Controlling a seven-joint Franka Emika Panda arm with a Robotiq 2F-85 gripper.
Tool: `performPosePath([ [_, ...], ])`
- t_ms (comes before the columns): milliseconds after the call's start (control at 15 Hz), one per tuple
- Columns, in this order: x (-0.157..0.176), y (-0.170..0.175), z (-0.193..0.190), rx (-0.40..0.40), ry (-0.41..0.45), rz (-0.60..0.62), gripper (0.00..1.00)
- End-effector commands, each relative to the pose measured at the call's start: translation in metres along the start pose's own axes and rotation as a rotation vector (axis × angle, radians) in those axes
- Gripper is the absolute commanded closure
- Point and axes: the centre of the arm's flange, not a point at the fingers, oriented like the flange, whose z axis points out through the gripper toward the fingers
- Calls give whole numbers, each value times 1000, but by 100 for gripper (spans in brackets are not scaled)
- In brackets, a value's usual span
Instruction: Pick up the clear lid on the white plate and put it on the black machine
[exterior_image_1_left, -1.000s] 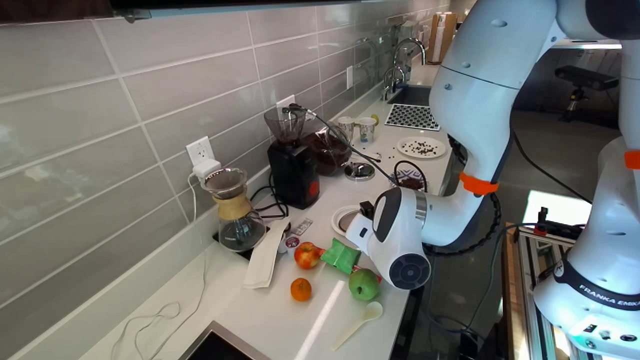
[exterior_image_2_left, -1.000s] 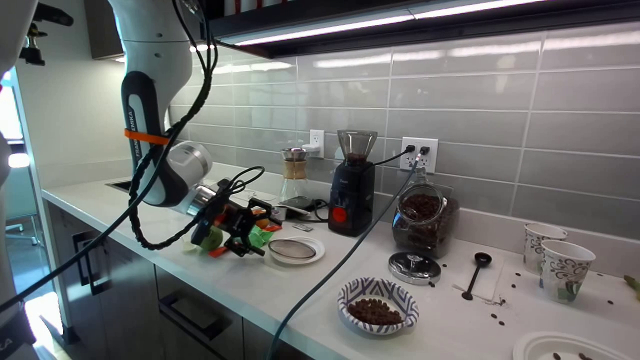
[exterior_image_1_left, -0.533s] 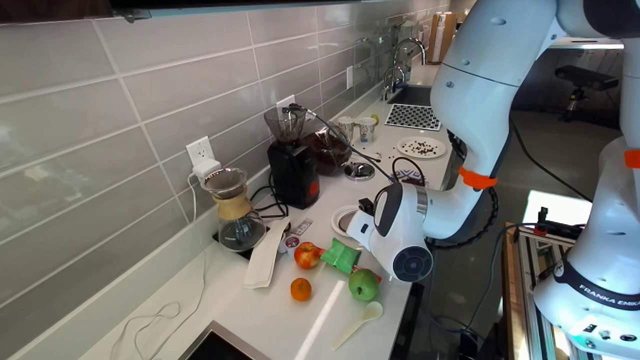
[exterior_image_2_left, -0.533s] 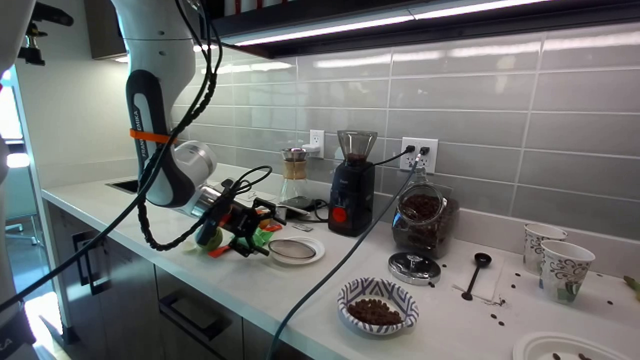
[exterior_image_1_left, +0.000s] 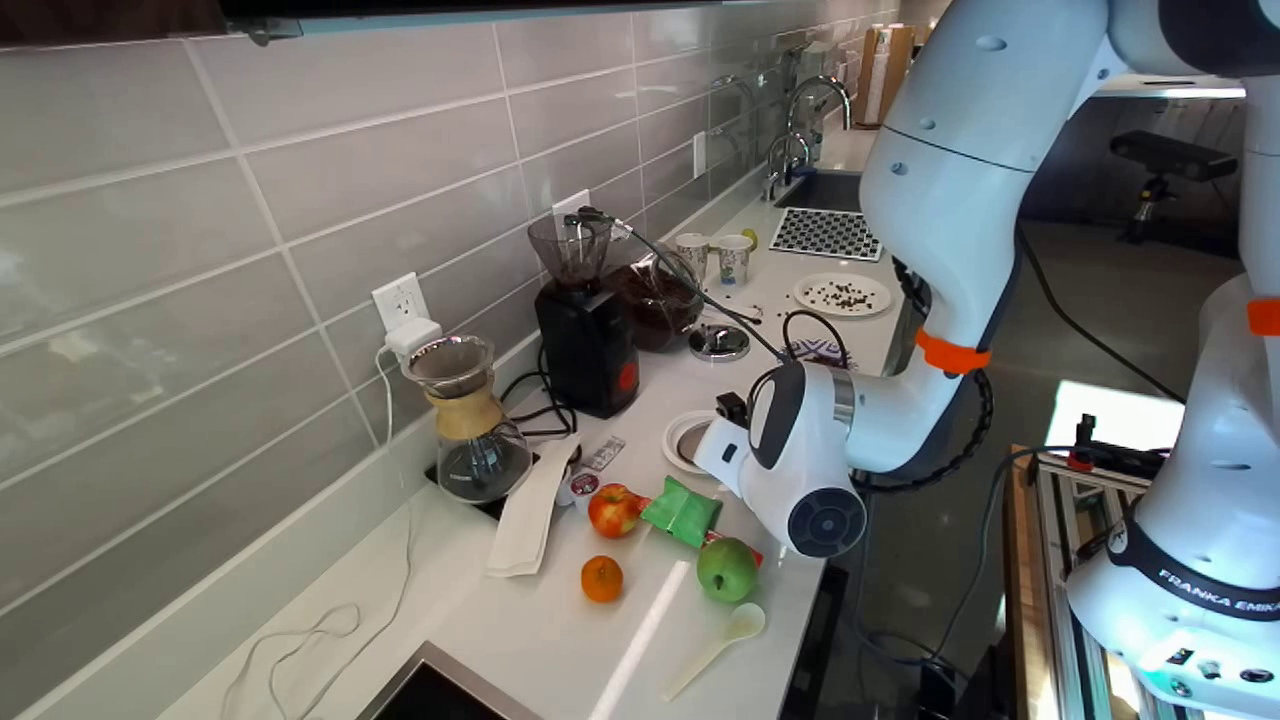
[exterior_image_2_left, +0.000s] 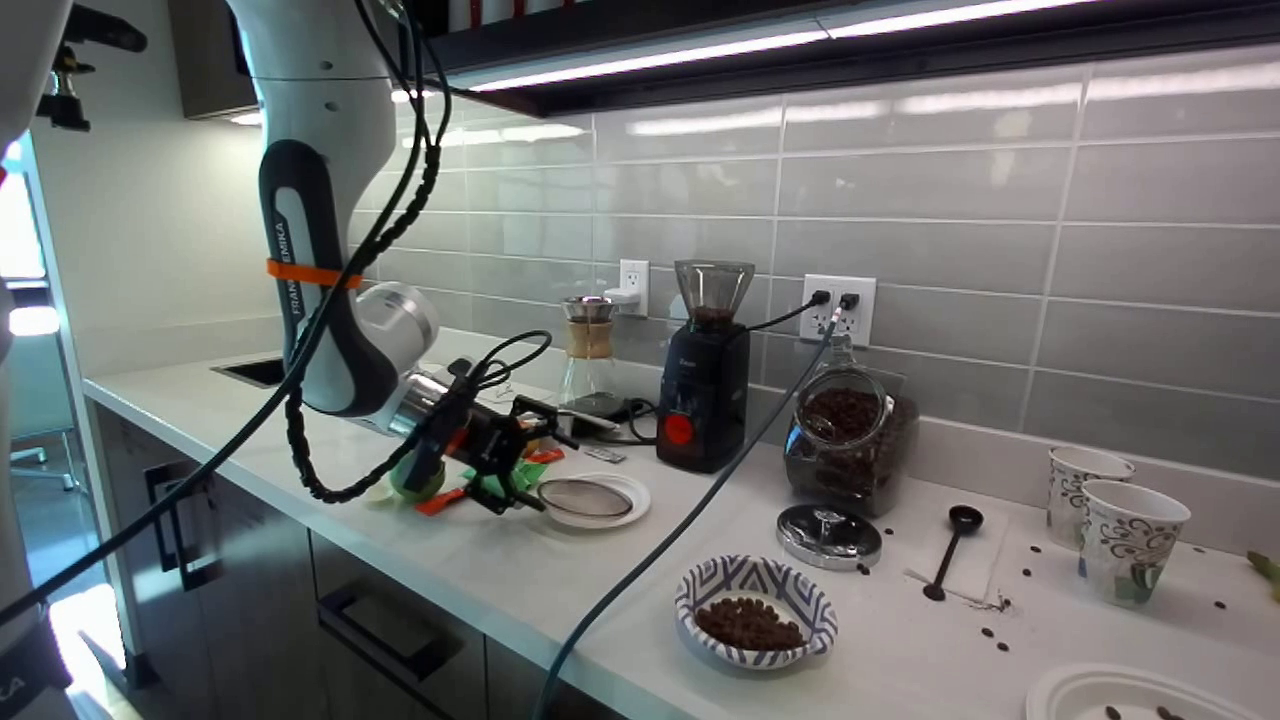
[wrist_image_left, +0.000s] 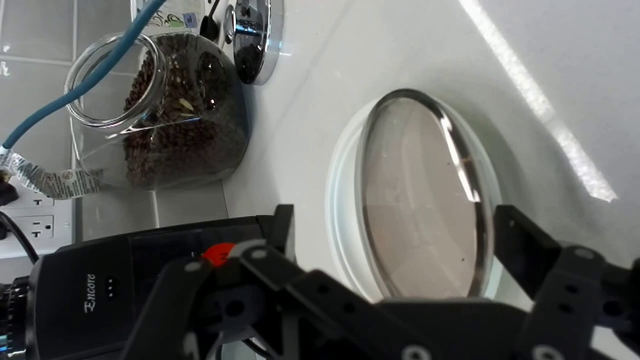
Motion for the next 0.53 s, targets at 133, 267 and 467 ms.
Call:
performPosePath([
  [133,-5,-6,7,20,15,10,9],
  [267,-5,-8,7,24,14,10,15],
  [467,-5,-8,8,23,13,17,10],
])
